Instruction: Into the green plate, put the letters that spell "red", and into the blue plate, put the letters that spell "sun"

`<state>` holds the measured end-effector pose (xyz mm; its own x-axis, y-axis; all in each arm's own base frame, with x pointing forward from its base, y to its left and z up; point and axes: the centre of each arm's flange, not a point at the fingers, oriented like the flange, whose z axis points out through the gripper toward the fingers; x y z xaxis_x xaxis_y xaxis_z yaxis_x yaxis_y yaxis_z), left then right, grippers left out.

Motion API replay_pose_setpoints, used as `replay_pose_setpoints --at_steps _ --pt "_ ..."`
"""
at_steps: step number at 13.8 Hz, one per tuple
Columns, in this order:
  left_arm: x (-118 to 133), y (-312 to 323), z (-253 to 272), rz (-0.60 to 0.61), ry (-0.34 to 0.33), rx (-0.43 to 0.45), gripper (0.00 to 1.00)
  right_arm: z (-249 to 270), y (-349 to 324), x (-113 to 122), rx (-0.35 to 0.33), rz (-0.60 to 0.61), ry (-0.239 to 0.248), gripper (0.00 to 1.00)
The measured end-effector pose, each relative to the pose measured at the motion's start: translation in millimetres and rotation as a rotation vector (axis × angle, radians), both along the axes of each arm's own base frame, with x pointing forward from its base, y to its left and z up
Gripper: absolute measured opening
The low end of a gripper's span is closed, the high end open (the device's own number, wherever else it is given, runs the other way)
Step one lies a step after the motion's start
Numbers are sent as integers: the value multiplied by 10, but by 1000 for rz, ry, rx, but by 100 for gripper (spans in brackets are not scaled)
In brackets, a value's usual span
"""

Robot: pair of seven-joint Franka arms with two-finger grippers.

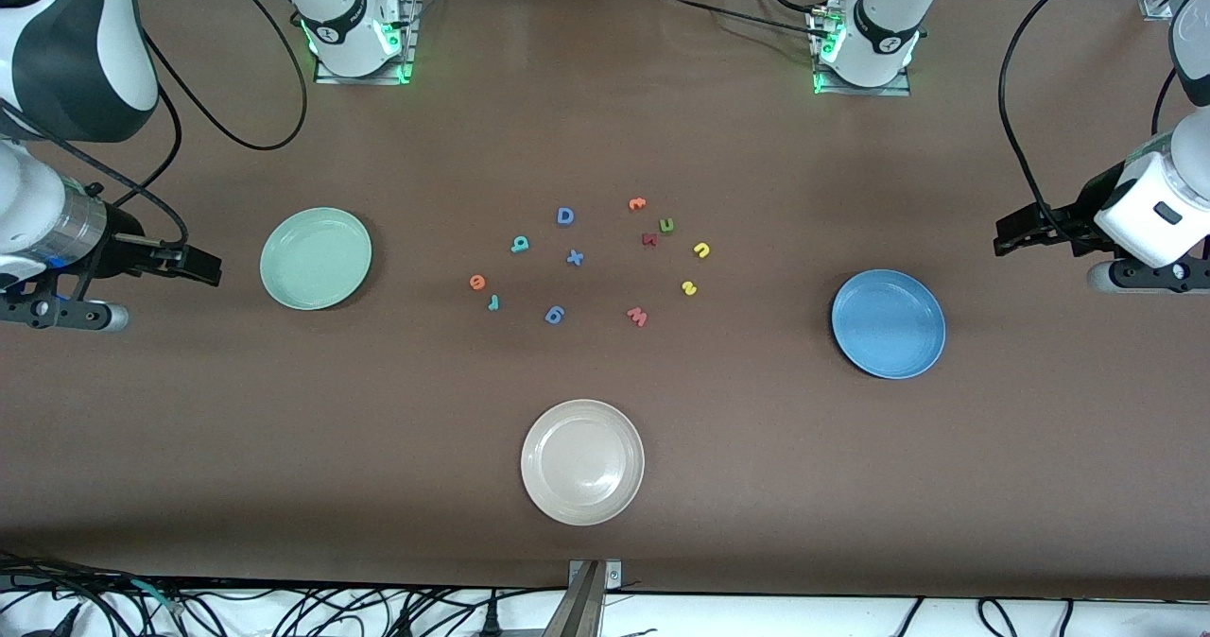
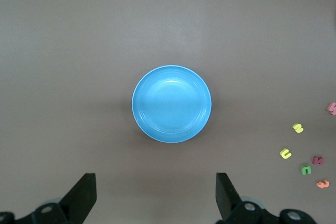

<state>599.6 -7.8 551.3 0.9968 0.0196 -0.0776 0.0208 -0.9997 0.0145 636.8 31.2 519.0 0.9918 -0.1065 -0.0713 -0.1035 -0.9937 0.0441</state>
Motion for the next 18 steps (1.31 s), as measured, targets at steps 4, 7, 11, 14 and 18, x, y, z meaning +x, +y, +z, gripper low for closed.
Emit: replay_pose_setpoints --at_steps 4,7,11,14,18 --pt "0 0 0 0 0 0 100 -1 -3 -1 8 -5 1 100" --pt "0 0 0 0 0 0 100 25 -18 4 8 -9 -5 100" --pt "0 0 0 0 0 0 100 45 -46 -2 7 -11 -2 100" --pt "0 0 0 0 0 0 100 37 -46 -38 5 -12 24 100" --pt "0 0 0 0 0 0 100 38 -47 -47 4 -13 29 100"
